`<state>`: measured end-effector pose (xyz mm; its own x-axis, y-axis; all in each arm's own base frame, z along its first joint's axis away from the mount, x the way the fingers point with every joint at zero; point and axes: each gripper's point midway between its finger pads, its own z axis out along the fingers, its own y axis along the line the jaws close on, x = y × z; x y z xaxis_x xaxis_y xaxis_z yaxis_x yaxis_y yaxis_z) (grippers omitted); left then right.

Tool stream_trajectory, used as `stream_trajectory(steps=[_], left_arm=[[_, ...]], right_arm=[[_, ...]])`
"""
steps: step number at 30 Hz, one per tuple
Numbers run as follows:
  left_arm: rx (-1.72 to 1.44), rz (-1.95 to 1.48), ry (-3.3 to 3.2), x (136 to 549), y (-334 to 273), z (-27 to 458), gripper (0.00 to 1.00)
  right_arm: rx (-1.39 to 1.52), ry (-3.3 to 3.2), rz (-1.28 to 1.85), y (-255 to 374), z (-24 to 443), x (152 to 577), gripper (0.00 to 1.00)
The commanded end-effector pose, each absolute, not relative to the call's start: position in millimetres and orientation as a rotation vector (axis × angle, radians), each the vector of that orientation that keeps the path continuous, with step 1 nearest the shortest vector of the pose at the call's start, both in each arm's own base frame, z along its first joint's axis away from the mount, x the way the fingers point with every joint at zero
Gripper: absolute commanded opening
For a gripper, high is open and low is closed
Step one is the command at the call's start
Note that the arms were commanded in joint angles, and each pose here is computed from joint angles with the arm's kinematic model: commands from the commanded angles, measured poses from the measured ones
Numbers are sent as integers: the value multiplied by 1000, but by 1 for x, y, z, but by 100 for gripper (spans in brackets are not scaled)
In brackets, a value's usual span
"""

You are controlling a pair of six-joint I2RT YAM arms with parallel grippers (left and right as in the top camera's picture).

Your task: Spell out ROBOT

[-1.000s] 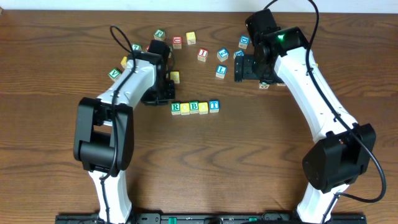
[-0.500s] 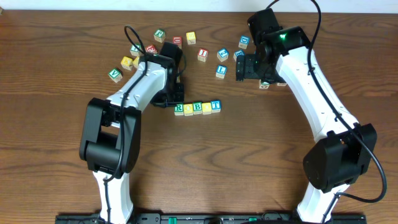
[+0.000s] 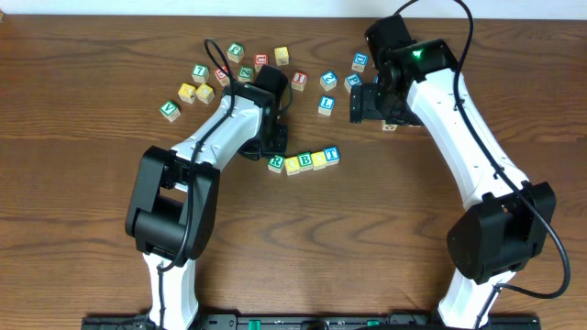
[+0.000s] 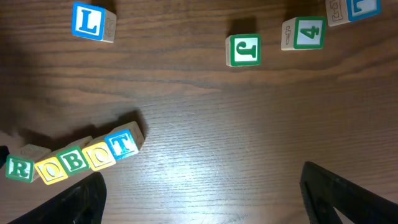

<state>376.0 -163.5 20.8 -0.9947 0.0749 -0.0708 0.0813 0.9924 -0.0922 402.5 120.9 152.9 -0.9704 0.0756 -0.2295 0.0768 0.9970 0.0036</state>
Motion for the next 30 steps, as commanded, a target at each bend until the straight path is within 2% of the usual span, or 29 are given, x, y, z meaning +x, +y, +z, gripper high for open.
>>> stream_trajectory(steps=[1,13,23,30], left_arm=[[108,-143,3089,371,-169,11,7],[71,-101,3163,356,-155,11,7],[-42,-92,3181,365,-129,24,8],[105,-175,3192,356,-149,20,7]], right_arm=[[118,2918,-42,112,147,401,94],[113,2917,9,118,135,404,93],[114,2896,17,119,136,409,93],[102,2886,17,117,136,412,93]])
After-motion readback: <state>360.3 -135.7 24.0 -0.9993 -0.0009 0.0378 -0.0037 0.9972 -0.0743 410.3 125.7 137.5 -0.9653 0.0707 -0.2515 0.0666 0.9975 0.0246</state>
